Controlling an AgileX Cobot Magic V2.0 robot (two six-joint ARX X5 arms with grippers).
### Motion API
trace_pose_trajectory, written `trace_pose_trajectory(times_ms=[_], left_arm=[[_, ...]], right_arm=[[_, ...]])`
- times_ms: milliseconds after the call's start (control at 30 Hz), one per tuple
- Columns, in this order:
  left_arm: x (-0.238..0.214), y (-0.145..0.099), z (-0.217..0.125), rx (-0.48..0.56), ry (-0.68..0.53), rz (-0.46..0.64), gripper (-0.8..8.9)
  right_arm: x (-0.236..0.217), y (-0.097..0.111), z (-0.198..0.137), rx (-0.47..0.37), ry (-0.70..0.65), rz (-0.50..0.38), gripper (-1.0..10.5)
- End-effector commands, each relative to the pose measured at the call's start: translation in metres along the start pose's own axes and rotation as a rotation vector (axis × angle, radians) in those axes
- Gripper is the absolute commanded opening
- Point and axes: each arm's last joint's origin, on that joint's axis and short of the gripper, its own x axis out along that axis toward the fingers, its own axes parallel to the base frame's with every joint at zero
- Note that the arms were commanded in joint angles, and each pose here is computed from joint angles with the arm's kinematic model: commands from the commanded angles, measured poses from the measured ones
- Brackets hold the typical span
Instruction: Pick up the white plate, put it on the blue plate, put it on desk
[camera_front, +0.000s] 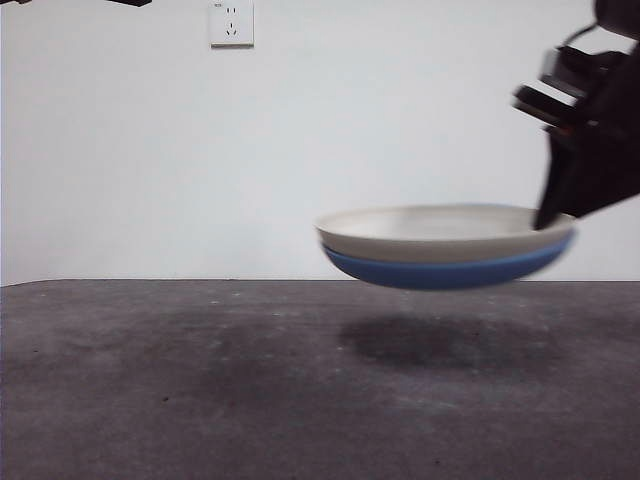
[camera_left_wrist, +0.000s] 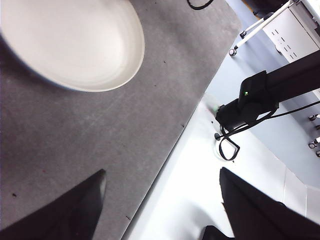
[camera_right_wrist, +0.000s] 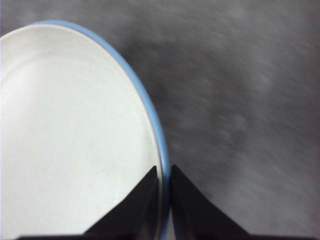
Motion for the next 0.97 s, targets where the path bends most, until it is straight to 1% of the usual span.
trace_pose_trajectory(times_ms=[33, 167, 633, 967], left_arm=[[0.000, -0.002, 0.003, 0.020, -0.009, -0.012, 3.61], [0.000, -0.002, 0.003, 0.016, -0.009, -0.012, 3.61], [0.000, -0.002, 0.003, 0.018, -0.010, -0.013, 3.61], [0.000, -0.002, 0.004, 0.020, -0.011, -0.012, 3.61]], right_arm=[[0.010, 0.014, 0.007, 0.034, -0.026, 0.049, 0.1], [0.029, 0.021, 0.006, 0.044, -0.010, 0.057, 0.1], [0.088, 0.024, 0.009, 0.067, 0.086, 0.053, 0.1], [0.107, 0.021, 0.002, 0.070, 0.126, 0.027, 0.1]])
